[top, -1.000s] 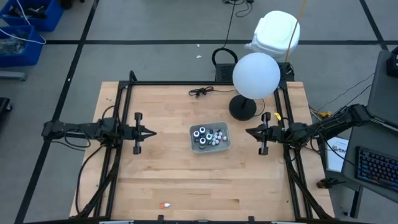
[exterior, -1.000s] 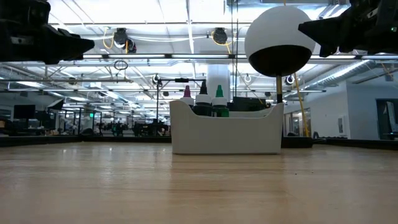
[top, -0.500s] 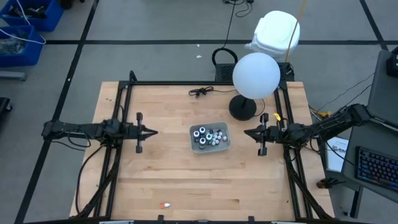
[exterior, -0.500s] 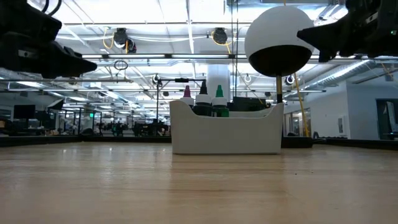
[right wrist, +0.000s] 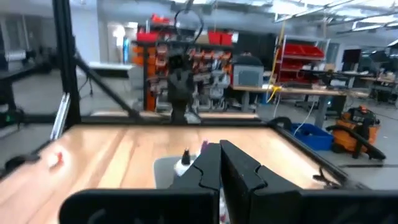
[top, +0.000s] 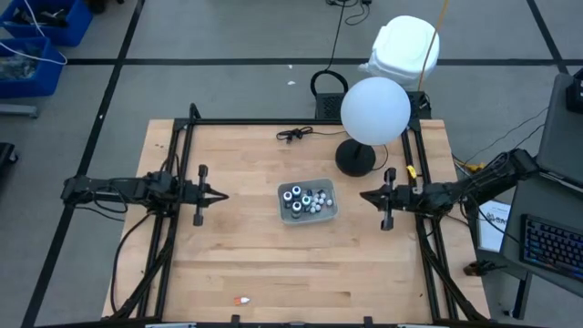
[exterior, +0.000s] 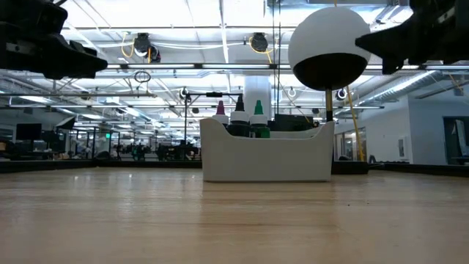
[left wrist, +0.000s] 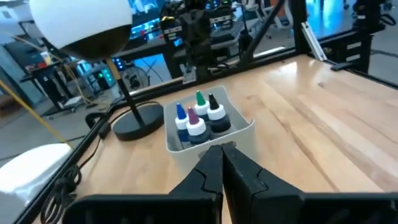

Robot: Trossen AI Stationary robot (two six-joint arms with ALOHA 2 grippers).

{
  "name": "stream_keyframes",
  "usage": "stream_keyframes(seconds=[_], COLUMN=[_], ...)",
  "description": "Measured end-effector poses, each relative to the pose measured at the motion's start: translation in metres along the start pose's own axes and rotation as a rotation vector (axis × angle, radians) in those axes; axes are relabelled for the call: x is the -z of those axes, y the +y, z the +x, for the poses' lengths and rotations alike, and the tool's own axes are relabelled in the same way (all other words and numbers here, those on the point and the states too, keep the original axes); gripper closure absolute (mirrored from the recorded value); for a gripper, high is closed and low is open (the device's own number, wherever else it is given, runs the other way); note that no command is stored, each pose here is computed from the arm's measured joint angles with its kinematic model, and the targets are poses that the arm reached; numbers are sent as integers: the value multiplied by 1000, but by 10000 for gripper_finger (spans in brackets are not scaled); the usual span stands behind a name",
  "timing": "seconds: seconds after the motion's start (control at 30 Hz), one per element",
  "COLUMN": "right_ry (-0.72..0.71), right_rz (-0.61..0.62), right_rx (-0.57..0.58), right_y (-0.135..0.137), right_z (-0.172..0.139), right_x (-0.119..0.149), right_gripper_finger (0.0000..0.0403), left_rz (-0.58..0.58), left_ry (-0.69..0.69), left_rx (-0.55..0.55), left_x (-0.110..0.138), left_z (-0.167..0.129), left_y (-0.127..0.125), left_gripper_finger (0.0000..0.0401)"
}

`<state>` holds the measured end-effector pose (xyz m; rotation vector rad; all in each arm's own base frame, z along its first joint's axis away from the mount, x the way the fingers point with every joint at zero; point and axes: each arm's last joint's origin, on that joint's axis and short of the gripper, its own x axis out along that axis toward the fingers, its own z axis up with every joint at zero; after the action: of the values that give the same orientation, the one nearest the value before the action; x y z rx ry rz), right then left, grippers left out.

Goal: Pick & Place food coloring
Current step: Put the small yellow food coloring bottle into the gray bin

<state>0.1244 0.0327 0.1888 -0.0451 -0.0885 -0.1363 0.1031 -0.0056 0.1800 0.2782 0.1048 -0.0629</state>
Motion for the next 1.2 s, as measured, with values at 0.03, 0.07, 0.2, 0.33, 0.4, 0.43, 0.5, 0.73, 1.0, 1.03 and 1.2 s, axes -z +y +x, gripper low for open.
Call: stream_keyframes(seconds=[0.03,0.07,0.2,0.33,0.4,0.43,0.5,0.73,1.0,1.03,1.2], right_ry=[-4,-2,-31,3,-7,-9,3,-3,-4,-4,-17], right_rz=[0,-1,32,16,3,-10,-37,-68,-86,-89,-104], right_rx=[3,8,26,-4,-5,-2,2,4,5,5,7], right_y=[-1,-2,-7,-7,-7,-7,-7,-7,-7,-7,-7], right_z=[-2,-4,-7,-8,-9,-8,-8,-8,-8,-8,-8], right_x=[2,6,4,7,6,6,7,7,7,7,5], right_gripper_finger=[403,403,403,403,403,403,403,403,403,403,403], left_rz=[4,4,-30,-84,-119,-140,-169,-194,-195,-187,-153], left_ry=[-1,3,-4,-2,9,9,2,19,264,310,528], left_rx=[7,15,18,18,20,23,43,117,43,22,55], left_x=[1,2,2,2,3,3,3,-4,-44,-49,-73], left_z=[0,1,1,1,1,1,2,10,39,44,69], left_y=[0,-1,-1,-1,-1,-2,-2,-7,-24,-28,-58], left_gripper_finger=[392,393,396,387,388,391,396,398,393,392,392])
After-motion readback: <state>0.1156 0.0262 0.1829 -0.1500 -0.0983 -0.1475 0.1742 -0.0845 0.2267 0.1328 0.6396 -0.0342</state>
